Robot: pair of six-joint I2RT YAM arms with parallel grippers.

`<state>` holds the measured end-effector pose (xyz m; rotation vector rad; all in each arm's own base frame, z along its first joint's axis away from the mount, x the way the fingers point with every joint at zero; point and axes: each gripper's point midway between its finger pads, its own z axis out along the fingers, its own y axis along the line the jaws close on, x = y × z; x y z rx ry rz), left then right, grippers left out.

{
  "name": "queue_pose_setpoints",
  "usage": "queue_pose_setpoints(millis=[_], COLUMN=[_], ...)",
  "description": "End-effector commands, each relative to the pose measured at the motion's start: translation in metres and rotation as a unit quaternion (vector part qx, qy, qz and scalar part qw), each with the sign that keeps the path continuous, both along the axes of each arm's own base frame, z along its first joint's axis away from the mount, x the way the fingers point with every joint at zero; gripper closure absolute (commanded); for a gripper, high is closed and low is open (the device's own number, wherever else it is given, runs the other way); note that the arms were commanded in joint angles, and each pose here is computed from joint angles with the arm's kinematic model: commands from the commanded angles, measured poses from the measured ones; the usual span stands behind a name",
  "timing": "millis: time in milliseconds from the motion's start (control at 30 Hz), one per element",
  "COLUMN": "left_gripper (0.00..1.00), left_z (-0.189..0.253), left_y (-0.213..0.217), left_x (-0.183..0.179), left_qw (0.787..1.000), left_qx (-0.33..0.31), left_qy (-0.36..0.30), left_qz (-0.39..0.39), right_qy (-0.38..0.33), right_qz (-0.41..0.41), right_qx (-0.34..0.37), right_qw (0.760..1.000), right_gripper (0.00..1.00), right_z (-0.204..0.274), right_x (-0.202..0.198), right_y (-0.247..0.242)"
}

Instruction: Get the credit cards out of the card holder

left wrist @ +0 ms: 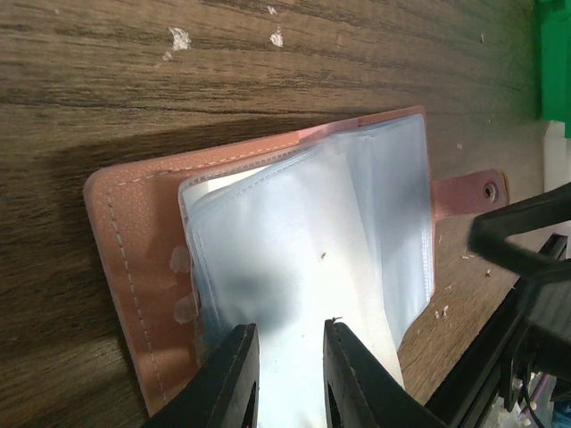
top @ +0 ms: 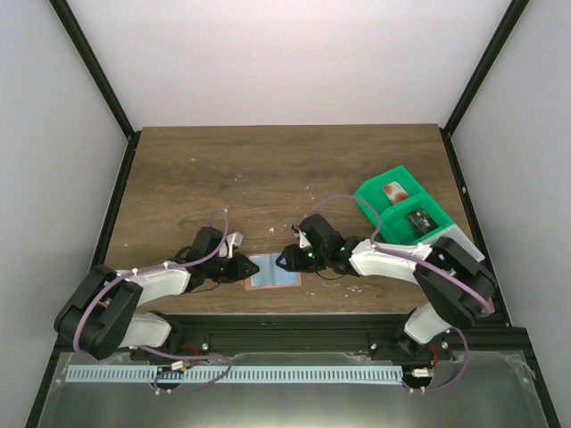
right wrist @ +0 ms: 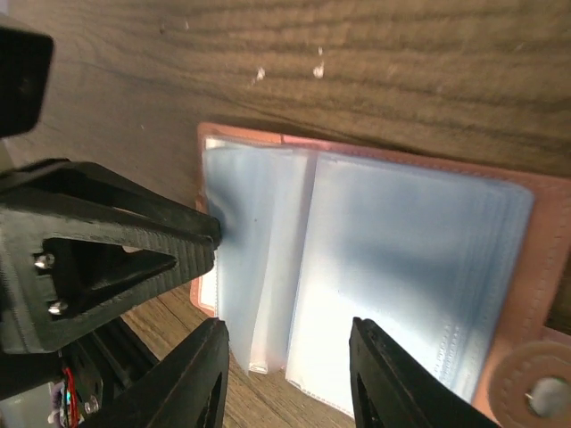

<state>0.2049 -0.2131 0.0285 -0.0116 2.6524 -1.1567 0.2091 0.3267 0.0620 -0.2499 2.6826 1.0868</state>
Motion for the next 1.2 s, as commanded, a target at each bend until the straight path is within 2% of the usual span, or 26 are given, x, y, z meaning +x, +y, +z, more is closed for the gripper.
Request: queue_pose_setpoints(millis=[0,400,733,933,1167], left_gripper=[0.77,0.78,0.8,0.8,0.81], left_z=[-0.003,0.001,0.005,0.002,0.005], left_y=[0.003,0.003,-0.001,-0.004,-0.006], left_x=[-0.003,-0.003,-0.002,-0.005,-0.007], left_qw=[1.0,1.0,1.0,1.0,0.999], left_qx=[0.01,0.005,-0.008,-0.016,-0.028], left_qy=[0.004,0.0,0.0,0.007,0.01], left_qz=[0.0,0.001,-0.004,-0.012,-0.013], right_qy=[-0.04,-0.003,0.003,0.005,0.011], right_qz=[-0.032,-0.045,-0.025,-0.004,-0.008], right_qx=[-0.039,-0.076,-0.052,-0.009,-0.002], right_qw=[0.998,0.996,0.998,1.0,1.0], right_gripper=[0.61,0.59,0.58,0.58,0.58], right_z=[0.015,-0.018,-0.015,-0.006,-0.008], right_x=[0.013,0.004,0.005,0.0,0.001], right_y=[-0.014,-0.027,-0.012,0.0,0.002])
